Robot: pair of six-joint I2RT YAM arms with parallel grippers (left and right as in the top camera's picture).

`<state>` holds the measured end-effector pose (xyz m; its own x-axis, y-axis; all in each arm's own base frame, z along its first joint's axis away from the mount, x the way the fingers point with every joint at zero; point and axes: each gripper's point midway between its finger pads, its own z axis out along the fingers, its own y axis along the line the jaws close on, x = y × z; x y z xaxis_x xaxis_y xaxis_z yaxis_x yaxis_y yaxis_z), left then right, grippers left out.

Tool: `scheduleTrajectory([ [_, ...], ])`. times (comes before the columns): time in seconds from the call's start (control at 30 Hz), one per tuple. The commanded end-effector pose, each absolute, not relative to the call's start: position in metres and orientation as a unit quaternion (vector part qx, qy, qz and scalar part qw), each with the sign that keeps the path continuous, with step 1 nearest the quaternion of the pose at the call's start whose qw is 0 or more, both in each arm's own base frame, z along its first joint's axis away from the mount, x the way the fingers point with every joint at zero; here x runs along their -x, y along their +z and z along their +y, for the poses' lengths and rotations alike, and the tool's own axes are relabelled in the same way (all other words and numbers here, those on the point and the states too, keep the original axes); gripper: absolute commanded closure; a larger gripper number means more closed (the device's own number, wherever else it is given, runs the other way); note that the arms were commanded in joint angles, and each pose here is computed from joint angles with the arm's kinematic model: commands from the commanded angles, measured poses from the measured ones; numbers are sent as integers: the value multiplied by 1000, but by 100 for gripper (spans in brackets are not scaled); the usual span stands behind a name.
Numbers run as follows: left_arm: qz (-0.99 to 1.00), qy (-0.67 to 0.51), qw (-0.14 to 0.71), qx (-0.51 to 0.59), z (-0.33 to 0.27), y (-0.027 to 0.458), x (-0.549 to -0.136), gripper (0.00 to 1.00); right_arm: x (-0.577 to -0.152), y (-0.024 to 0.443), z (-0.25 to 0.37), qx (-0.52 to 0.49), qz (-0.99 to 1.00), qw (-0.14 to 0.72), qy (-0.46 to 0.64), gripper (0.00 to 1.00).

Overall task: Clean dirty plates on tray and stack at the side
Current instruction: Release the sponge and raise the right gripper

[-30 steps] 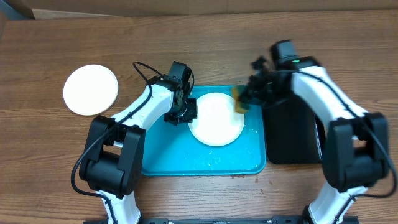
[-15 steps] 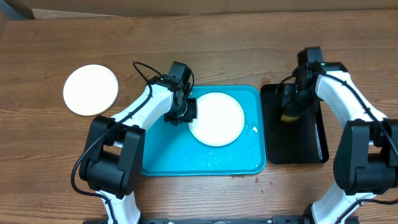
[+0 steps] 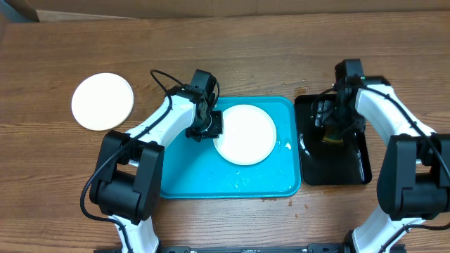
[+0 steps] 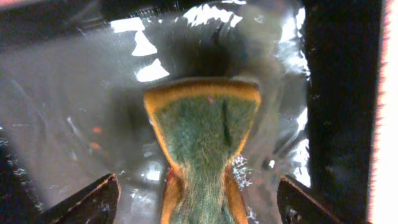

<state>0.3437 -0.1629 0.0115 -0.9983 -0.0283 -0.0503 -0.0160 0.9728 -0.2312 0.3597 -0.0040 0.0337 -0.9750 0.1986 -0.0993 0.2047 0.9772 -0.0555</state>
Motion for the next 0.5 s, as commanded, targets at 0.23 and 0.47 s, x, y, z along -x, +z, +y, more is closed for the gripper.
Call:
scheduleTrajectory([
  [0.23,992,-121,31,2,-171,17,-344,67,-412,112,-71,-199,969,147,12,0],
  [0.47,992,-118,32,-17,-183,17,-339,82,-401,111,-117,-255,956,147,7,0],
])
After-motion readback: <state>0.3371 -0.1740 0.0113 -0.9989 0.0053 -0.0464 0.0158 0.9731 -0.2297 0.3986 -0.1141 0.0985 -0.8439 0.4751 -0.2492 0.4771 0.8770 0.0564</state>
